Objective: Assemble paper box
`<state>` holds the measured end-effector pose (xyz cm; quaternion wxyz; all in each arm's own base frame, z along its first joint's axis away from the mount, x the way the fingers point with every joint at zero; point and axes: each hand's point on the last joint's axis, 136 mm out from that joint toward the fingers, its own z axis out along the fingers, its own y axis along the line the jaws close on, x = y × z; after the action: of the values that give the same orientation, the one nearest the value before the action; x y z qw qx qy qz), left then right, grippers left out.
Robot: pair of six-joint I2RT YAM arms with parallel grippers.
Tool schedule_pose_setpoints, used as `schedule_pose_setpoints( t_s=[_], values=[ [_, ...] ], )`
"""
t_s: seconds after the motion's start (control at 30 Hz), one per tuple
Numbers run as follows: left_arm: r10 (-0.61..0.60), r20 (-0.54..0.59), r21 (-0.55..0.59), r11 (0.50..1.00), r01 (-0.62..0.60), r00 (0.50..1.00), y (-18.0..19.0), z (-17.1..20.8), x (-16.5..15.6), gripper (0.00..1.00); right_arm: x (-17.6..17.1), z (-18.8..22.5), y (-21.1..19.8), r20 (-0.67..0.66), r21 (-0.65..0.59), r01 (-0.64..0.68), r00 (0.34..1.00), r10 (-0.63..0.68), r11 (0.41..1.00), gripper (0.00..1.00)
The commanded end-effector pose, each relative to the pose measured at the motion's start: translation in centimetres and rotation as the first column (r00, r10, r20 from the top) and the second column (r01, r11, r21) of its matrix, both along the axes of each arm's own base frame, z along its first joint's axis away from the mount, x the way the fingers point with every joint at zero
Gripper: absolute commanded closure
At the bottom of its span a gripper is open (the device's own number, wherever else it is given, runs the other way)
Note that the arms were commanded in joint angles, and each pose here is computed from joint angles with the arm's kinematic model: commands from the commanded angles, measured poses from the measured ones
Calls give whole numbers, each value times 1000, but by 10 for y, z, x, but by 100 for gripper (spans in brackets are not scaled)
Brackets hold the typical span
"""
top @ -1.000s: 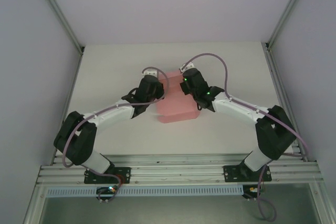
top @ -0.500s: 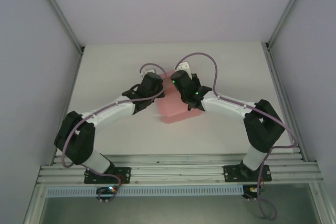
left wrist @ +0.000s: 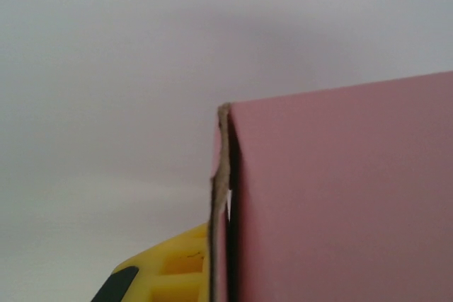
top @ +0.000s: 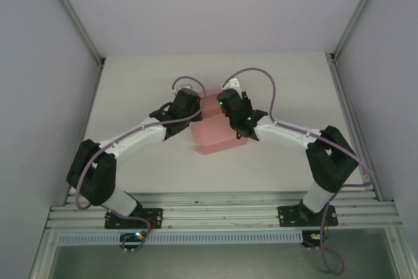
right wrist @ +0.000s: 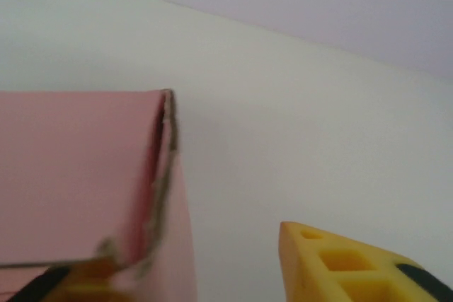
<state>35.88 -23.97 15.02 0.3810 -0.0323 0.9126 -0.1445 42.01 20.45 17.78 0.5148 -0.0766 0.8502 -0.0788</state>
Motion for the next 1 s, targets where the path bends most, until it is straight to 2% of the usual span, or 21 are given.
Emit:
schedule_pose_setpoints(
  t_s=[0.0,0.07,0.1,0.13,0.3,0.33,0.37,0.43,0.53,0.6,0.67,0.77,0.8,0.83,0.87,0.97],
  values=[
    [78,13,84,993,-79,997,26,1,10,100,-2,-1,-16,-35,159,-54,998,61,986,47],
    [54,31,57,997,-56,998,20,5,13,100,-16,8,23,-23,271,-266,959,282,925,27],
    [53,36,50,997,-55,998,20,7,14,100,-22,15,34,-6,315,-325,939,344,892,19],
    [43,34,48,998,-44,999,18,7,13,100,-28,22,40,14,356,-363,923,384,861,2],
    [-10,36,65,998,8,999,17,6,13,100,-59,38,55,56,461,-497,843,535,735,0],
    [-28,32,63,998,25,999,16,6,14,100,-68,52,54,88,476,-525,826,556,705,0],
    [-52,32,61,997,50,998,17,6,15,100,-73,56,52,93,490,-523,827,555,697,0],
    [-147,39,67,987,144,988,12,9,14,100,-74,63,31,85,512,-459,869,488,726,1],
    [-346,42,102,935,341,937,-2,16,2,100,-75,61,-14,21,527,-304,938,346,794,0],
    [-494,22,179,857,483,869,-8,16,-8,100,-78,55,-54,-35,539,-149,979,199,829,1],
    [-569,-38,302,777,552,821,-2,9,-11,100,-85,46,-84,-83,547,-40,991,102,836,0],
    [-745,-169,454,522,722,645,-1,-3,-27,100,-100,34,-114,-152,525,56,988,29,849,0],
    [-781,-213,515,420,747,586,0,-2,-29,100,-105,30,-123,-174,513,89,985,2,854,0],
    [-797,-252,558,345,755,550,1,0,-30,100,-109,27,-128,-186,503,104,982,-10,858,0],
    [-807,-284,593,277,756,518,1,5,-31,100,-112,25,-134,-192,493,118,981,-25,862,0],
    [-835,-355,622,125,773,420,-6,12,-35,100,-116,14,-141,-194,496,137,980,-44,858,0]
  ],
)
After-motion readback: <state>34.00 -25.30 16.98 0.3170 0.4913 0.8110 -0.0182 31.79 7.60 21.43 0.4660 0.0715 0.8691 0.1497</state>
